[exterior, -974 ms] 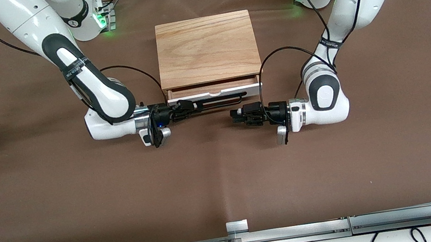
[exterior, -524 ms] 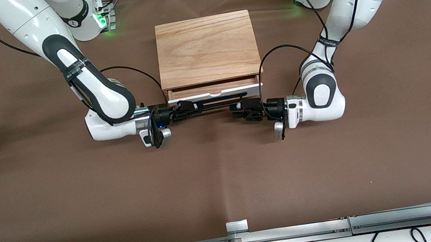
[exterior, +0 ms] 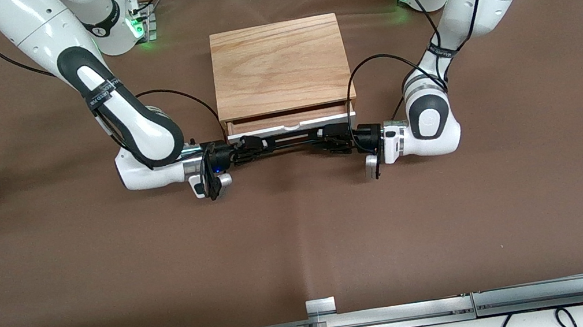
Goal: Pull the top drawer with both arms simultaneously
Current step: 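Pull the handle outward with both grippers to slide the drawer open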
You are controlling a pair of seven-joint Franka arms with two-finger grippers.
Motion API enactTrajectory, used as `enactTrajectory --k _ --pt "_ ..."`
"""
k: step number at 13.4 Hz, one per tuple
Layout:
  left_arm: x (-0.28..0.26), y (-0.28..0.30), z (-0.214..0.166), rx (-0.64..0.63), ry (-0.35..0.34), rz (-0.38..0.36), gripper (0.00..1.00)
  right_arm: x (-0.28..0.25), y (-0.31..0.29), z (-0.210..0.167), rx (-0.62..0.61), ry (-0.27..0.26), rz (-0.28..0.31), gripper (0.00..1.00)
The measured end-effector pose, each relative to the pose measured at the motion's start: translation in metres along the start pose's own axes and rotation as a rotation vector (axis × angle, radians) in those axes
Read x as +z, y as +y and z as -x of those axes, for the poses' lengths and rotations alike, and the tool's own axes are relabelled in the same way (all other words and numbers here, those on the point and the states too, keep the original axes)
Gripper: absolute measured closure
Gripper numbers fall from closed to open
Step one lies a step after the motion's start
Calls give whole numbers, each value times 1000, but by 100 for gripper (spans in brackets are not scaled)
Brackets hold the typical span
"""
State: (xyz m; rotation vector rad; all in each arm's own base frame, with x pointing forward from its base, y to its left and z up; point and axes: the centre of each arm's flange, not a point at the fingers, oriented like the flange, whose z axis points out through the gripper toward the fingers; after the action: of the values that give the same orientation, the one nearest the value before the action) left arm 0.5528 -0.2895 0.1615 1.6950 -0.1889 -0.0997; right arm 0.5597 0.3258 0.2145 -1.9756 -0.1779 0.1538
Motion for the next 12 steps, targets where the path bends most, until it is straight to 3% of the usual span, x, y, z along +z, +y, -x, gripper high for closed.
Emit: enactTrajectory --k 4,7,12 --pt "5 14 1 17 -10 5 35 0 0 0 0 0 0 74" --pt "6 14 5 11 -11 4 71 0 0 0 -2 -1 -1 74" --pt "6 14 5 5 -11 8 73 0 -1 0 -3 -2 -3 74"
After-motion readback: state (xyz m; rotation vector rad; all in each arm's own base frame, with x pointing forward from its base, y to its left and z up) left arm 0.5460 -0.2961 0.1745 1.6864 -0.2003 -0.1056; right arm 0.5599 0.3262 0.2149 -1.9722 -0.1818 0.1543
